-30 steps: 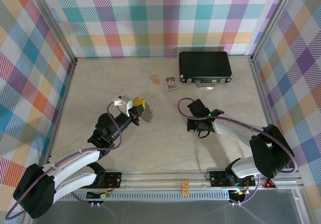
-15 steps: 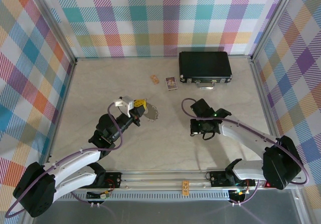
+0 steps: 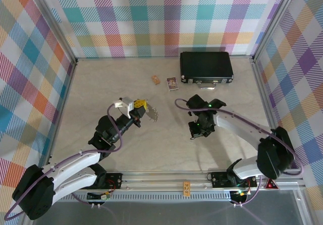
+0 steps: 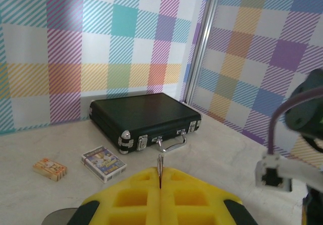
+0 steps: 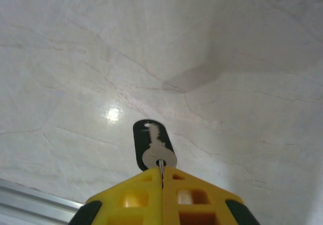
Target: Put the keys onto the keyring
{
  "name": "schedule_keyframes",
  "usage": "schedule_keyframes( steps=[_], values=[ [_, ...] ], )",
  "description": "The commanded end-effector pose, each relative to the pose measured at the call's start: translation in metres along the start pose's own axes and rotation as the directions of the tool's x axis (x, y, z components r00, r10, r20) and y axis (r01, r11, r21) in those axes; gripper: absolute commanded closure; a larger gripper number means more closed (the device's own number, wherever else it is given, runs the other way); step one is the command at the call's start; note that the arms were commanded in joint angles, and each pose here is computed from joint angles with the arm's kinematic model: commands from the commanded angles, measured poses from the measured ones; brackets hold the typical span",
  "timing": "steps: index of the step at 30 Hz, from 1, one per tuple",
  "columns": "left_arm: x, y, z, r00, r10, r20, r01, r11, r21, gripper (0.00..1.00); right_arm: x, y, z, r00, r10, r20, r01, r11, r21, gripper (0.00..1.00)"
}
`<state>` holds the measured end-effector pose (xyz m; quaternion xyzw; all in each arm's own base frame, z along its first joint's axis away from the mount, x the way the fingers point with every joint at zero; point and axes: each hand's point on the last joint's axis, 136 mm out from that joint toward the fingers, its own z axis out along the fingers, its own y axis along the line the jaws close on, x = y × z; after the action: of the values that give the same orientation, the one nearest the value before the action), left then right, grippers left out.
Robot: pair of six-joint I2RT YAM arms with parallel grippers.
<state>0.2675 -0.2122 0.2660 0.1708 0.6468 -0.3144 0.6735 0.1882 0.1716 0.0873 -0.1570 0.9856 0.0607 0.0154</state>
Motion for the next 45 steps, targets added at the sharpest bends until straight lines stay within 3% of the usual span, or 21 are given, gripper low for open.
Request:
schedule_keyframes(
  steps=[1,11,32,37,40,45],
  values=[
    [-0.014,-0.003,-0.006,0.998,0.006,0.064,-0.006,1.0,0.006,1.0,0.002,0.011,0.0,0.992,-0.09,-0.092,0.09,0.996,-0.007,1.0],
    [-0.02,0.0,-0.016,0.995,0.008,0.096,-0.006,1.0,-0.021,1.0,-0.003,0.02,0.023,0.941,-0.198,-0.275,0.21,0.978,0.017,1.0],
    [-0.019,0.0,-0.018,0.995,0.026,0.096,-0.023,0.999,-0.033,1.0,-0.059,0.041,0.06,0.902,-0.285,-0.325,0.309,0.951,0.025,0.98],
    [-0.019,0.0,-0.018,0.995,0.027,0.094,-0.024,0.999,-0.035,1.0,-0.066,0.045,0.063,0.906,-0.289,-0.309,0.311,0.95,0.021,0.9],
    [-0.02,0.0,-0.019,0.995,0.029,0.097,-0.026,0.999,-0.034,1.0,-0.067,0.047,0.059,0.912,-0.287,-0.294,0.305,0.952,0.016,0.75],
    [-0.02,0.0,-0.019,0.995,0.029,0.097,-0.026,0.999,-0.035,1.0,-0.068,0.05,0.049,0.919,-0.289,-0.267,0.3,0.954,0.001,0.68]
  ],
)
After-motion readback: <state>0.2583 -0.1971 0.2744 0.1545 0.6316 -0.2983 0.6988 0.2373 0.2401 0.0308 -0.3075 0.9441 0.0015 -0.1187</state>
